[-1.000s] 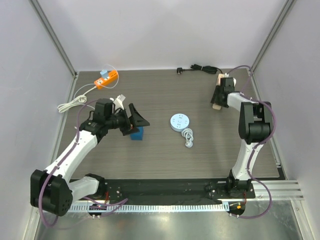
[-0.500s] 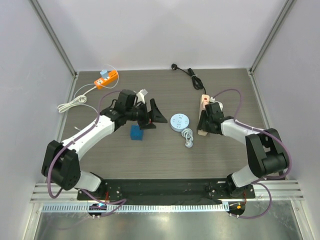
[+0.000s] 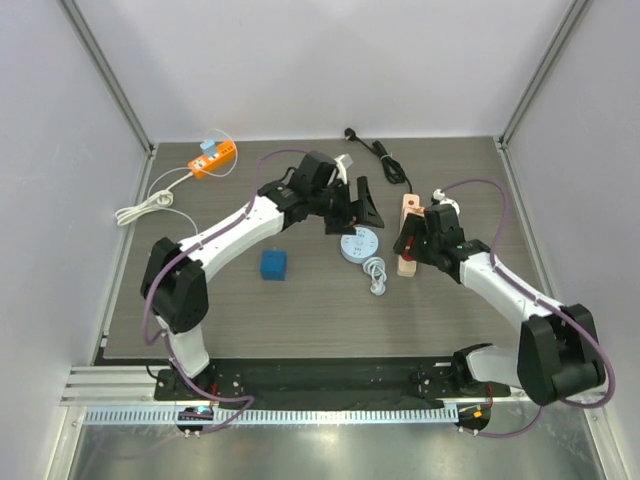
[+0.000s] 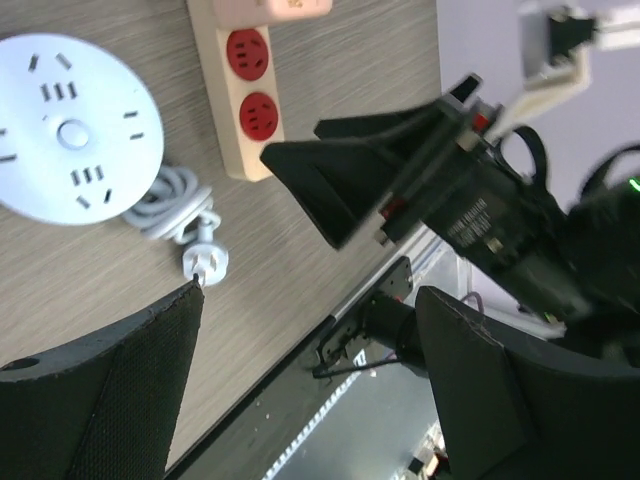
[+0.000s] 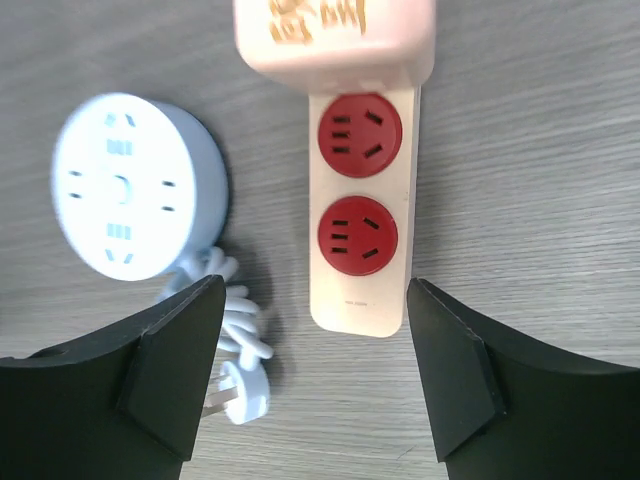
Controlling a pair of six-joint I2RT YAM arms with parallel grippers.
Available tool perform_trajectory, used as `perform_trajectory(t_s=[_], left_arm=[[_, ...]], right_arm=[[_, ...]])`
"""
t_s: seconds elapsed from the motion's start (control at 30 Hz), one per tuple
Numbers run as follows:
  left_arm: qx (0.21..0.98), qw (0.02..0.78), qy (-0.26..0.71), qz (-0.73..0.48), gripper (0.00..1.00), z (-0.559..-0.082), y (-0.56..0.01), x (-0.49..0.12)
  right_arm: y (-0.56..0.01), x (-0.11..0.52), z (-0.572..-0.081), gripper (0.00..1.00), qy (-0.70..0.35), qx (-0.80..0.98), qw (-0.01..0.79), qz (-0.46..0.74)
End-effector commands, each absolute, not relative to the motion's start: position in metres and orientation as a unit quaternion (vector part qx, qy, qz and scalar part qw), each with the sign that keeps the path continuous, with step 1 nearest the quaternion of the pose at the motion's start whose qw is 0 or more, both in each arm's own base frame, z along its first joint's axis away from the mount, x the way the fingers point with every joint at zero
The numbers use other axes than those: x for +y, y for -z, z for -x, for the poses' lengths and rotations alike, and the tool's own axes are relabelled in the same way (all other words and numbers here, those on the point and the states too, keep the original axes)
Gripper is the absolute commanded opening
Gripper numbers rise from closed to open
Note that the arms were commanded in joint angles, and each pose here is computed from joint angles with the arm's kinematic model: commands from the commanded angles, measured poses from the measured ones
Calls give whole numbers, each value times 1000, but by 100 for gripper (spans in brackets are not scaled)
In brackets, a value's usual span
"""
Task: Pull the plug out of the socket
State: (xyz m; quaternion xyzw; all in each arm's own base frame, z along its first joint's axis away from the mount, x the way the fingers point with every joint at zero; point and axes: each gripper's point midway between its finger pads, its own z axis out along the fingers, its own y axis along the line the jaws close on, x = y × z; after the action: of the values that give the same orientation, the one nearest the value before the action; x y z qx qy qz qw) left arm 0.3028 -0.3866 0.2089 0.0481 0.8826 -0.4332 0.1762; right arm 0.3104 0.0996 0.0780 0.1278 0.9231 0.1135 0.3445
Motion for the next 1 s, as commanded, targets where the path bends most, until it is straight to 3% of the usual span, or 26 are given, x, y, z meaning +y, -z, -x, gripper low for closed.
perform_trajectory(t_s=[0.0, 0.13, 0.37, 0.43, 0.47, 0.77, 0.97], left_arm=[[890, 208, 401, -64, 87, -313, -216, -401], [898, 230, 368, -73, 87, -326, -211, -420], [907, 267, 308, -102, 88, -343, -194, -470], [918, 273, 265, -109, 88, -351, -166, -475], [907, 302, 271, -112, 88, -356, -185, -487], [892, 387, 214, -93, 91, -385, -156, -511], [881, 408, 218, -97, 95, -394, -147, -524]], right_arm=[[-113, 78, -318, 79, -96, 895, 395, -185], [-116, 31, -309, 73, -78, 851, 414, -314], [-95, -9, -283, 68, -72, 820, 415, -387], [-93, -7, -282, 67, -85, 821, 414, -383], [-89, -7, -280, 67, -87, 822, 411, -385], [-75, 1, -276, 63, -104, 843, 399, -346], [-78, 14, -279, 63, -139, 846, 399, -326]])
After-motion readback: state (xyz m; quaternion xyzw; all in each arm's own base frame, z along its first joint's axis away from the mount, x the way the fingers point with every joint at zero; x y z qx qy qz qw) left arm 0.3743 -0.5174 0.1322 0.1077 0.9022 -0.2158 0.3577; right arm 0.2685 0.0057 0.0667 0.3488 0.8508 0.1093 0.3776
